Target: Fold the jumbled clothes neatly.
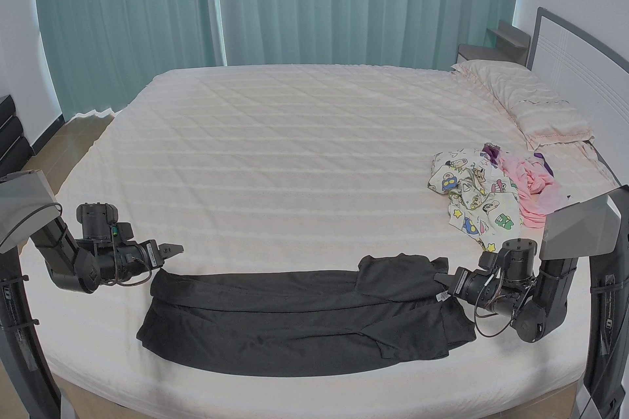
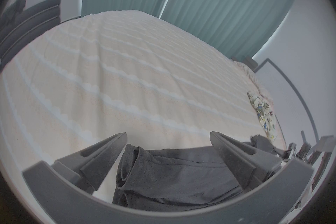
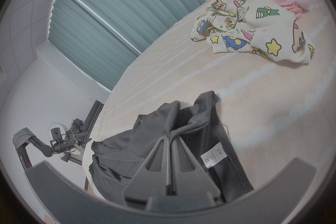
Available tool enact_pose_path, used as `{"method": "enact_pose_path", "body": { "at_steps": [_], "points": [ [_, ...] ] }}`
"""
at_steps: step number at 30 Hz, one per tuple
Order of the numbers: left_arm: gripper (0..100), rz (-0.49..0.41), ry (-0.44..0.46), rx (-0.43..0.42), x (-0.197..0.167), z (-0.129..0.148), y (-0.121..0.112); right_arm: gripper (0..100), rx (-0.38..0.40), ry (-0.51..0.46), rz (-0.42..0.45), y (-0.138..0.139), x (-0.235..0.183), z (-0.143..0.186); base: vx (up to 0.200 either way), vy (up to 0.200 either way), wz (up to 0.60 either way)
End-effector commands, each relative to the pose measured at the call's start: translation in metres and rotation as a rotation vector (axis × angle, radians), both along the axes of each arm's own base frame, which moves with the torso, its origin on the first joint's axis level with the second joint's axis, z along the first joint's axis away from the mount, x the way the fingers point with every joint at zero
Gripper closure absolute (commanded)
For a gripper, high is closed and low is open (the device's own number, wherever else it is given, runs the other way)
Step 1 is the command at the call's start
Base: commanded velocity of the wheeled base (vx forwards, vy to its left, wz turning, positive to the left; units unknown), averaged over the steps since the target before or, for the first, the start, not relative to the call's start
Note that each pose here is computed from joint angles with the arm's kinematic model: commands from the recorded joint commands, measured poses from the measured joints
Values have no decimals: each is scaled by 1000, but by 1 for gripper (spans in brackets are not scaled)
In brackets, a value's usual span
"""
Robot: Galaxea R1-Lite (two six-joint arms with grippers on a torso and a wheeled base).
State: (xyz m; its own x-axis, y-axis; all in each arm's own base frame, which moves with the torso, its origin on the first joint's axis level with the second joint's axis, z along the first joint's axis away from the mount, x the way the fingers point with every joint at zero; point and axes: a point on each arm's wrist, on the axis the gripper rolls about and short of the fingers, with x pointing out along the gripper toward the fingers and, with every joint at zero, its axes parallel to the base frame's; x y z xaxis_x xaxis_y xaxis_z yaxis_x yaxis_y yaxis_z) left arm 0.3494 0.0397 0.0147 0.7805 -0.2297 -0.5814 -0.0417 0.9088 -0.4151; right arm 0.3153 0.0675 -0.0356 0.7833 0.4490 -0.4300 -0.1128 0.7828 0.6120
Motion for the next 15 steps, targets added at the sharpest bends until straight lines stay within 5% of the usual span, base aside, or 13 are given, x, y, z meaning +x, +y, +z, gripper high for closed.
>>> {"method": "enact_pose_path", "body": {
  "at_steps": [1, 12, 13, 15],
  "points": [
    [0, -26, 22, 23, 0, -7, -6, 100, -3, 8, 3, 0, 0, -3, 0, 0, 0],
    [0, -34, 80, 63, -2, -23, -15, 100, -3, 11, 4, 1, -1, -4, 0, 0, 0],
    [100, -37, 86, 82, -3, -25, -15, 100, -5, 10, 3, 1, -1, -4, 0, 0, 0],
    [100, -34, 101, 95, -5, -29, -12, 100, -5, 12, 6, 1, -1, -5, 0, 0, 0]
  ]
}}
